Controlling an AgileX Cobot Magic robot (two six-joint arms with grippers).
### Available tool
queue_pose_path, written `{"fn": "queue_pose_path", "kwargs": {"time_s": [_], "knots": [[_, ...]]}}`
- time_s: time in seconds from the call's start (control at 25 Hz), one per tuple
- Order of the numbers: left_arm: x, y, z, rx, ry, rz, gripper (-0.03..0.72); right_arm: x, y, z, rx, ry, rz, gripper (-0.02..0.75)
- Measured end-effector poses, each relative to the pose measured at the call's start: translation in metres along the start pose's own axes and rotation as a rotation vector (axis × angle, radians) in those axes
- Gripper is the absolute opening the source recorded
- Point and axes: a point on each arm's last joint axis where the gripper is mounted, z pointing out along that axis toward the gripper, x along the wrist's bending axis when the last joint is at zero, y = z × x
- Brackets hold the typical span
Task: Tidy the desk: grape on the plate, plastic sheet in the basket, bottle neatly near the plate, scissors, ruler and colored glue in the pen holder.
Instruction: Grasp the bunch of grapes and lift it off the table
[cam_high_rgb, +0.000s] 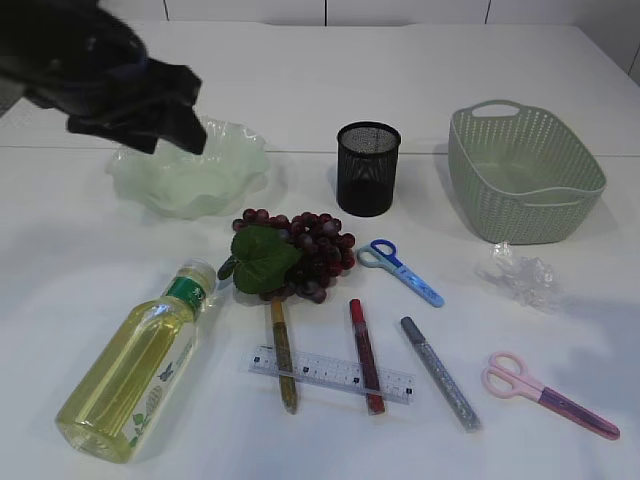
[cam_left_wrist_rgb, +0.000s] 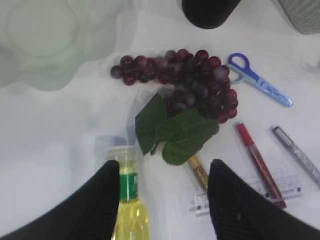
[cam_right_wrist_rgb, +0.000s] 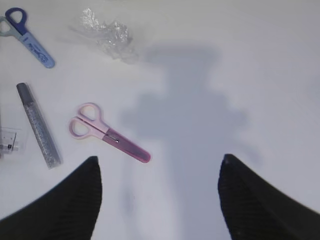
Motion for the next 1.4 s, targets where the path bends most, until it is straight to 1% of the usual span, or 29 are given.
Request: {"fn": "queue_pose_path", "kwargs": {"time_s": [0.12, 0.24, 0.36, 0.48, 0.68, 0.88, 1.0, 1.12, 1.2, 1.32, 1.4], "knots": [[-0.005, 0.029, 0.023, 0.02, -0.026, -0.017, 0.415, 0.0, -0.001, 0.0, 0.006, 0.0, 0.0, 0.563], [-0.008, 0.048, 0.045, 0.034, -0.036, -0.017, 0.415, 0.0, -0.002, 0.0, 0.023, -0.001, -0.001, 0.563], [-0.011, 0.061, 0.062, 0.035, -0.058, -0.031, 0.415, 0.0, -0.003, 0.0, 0.033, -0.001, -0.001, 0.563], [-0.011, 0.066, 0.078, 0.055, -0.071, -0.053, 0.415, 0.0, -0.003, 0.0, 0.033, -0.001, -0.001, 0.563], [-0.019, 0.056, 0.113, 0.13, -0.073, -0.05, 0.415, 0.0, -0.003, 0.0, 0.033, -0.001, -0.003, 0.563], [-0.038, 0.043, 0.139, 0.172, -0.085, -0.039, 0.415, 0.0, -0.003, 0.0, 0.033, -0.001, -0.003, 0.563], [-0.047, 0.035, 0.151, 0.203, -0.089, -0.025, 0.42, 0.0, -0.003, 0.0, 0.033, -0.001, -0.003, 0.563], [-0.054, 0.03, 0.161, 0.206, -0.093, -0.013, 0.47, 0.0, -0.003, 0.0, 0.033, -0.001, -0.003, 0.563], [-0.058, 0.028, 0.163, 0.204, -0.099, 0.006, 0.517, 0.0, -0.003, 0.0, 0.033, -0.001, -0.003, 0.563], [-0.061, 0.029, 0.164, 0.188, -0.104, 0.026, 0.568, 0.0, -0.003, 0.0, 0.033, -0.001, -0.003, 0.563], [-0.06, 0.028, 0.166, 0.192, -0.103, 0.031, 0.584, 0.0, -0.003, 0.0, 0.033, -0.001, -0.005, 0.563]]}}
